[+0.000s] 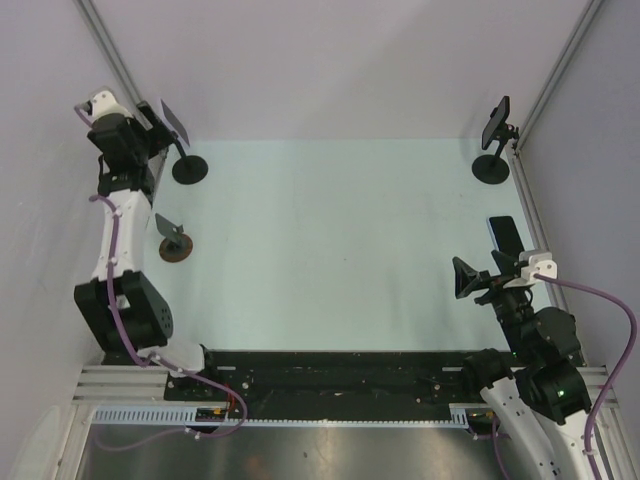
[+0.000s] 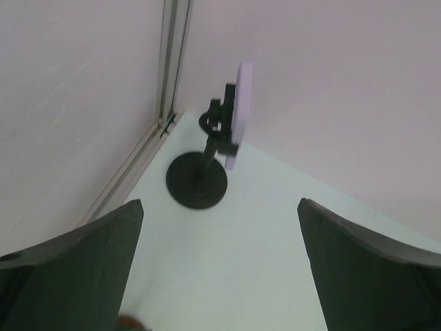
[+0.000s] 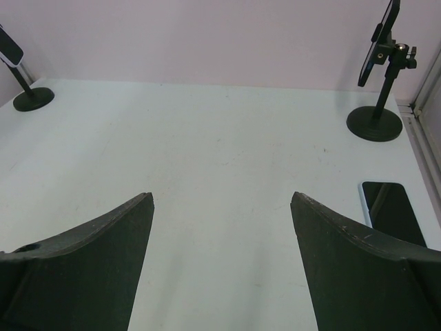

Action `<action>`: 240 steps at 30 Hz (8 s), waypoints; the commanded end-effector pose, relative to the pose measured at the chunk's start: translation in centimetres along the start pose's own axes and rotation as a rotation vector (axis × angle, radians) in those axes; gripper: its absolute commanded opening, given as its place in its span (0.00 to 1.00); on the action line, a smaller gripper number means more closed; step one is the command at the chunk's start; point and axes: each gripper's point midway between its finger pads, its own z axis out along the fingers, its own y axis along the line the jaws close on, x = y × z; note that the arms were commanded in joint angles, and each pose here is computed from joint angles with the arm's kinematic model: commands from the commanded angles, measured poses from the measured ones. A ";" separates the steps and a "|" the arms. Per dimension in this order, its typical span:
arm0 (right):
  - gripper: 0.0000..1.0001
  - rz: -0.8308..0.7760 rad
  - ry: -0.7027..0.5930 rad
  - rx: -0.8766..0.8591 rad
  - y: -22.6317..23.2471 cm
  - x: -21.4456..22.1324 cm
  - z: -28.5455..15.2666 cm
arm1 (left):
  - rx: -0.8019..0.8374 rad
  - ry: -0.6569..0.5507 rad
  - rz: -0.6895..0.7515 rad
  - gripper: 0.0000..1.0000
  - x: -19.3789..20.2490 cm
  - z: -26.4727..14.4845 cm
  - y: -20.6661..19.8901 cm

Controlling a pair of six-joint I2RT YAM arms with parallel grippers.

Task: Remove the phone from the phone stand

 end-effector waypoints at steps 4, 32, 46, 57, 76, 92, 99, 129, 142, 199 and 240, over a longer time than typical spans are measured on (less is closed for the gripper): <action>0.86 -0.014 0.012 -0.028 0.6 0.0 0.8 | -0.005 -0.058 -0.098 0.97 -3.1 6.3 -1.5; 0.85 -0.029 0.123 -0.069 1.3 2.3 2.7 | 0.291 -0.032 -0.088 0.00 -2.8 11.7 -10.7; 0.85 -0.023 0.052 -0.112 2.0 0.7 1.9 | 0.671 0.001 0.040 0.00 -0.8 -7.8 -26.6; 0.85 0.008 0.065 -0.192 3.8 -1.2 2.4 | 0.949 0.172 0.126 0.00 9.5 -23.4 -34.6; 0.87 0.161 0.149 -0.470 10.6 -0.7 7.2 | 0.980 0.273 0.129 0.29 15.7 -31.1 -32.1; 1.00 -0.076 0.154 -0.687 19.2 0.2 11.6 | 0.969 0.131 0.005 1.00 8.6 -31.1 -25.5; 1.00 -0.125 0.148 -0.757 22.9 0.7 13.1 | 0.889 0.162 0.022 1.00 9.5 -28.1 -19.1; 1.00 -0.294 0.173 -0.686 24.4 4.0 16.0 | 0.823 0.232 0.154 1.00 15.6 -25.6 -15.2; 1.00 -0.283 0.163 -0.651 22.9 2.6 15.6 | 0.851 0.270 0.165 1.00 16.5 -25.6 -15.6; 0.00 -0.157 0.226 -1.141 26.3 3.5 8.6 | 1.289 0.225 0.145 0.69 26.0 -32.4 -23.4; 0.00 -0.147 0.153 -0.897 22.3 3.1 8.0 | 1.009 0.229 0.113 0.00 29.8 -28.4 -19.6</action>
